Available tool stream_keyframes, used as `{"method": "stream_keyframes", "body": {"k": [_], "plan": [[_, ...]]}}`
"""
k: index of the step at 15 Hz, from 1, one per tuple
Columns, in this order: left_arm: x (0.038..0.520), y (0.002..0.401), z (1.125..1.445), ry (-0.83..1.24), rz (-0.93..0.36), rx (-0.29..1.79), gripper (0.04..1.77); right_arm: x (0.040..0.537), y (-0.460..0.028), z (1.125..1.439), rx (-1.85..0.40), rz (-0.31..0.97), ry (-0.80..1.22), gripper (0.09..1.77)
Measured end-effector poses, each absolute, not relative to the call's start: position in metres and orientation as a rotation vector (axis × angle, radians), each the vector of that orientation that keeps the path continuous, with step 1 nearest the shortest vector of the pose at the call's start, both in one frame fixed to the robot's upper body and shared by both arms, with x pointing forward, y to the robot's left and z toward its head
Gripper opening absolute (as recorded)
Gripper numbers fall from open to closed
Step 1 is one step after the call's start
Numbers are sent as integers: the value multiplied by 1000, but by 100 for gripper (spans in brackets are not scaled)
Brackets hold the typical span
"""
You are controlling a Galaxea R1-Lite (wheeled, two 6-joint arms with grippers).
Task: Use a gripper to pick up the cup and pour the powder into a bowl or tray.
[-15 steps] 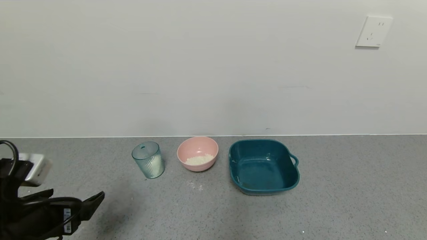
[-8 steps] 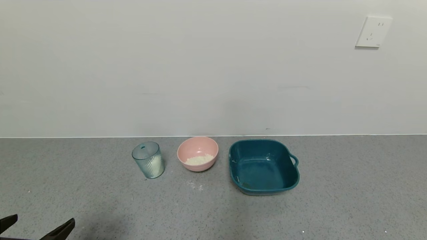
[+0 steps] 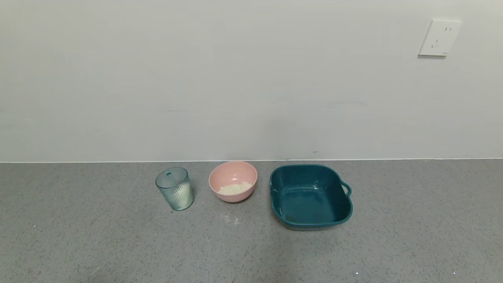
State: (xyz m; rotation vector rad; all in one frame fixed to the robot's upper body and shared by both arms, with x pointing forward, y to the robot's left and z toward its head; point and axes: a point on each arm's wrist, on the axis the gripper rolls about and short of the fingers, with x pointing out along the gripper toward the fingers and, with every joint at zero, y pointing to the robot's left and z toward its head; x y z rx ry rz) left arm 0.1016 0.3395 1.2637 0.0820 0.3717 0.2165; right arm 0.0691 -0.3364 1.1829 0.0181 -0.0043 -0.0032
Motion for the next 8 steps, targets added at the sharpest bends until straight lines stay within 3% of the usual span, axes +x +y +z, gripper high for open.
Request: {"method": "stream_keyframes", "body": {"k": [8], "plan": [[66, 339, 1250, 205, 189, 42, 172, 69, -336, 1183, 18, -3, -4, 171]]}}
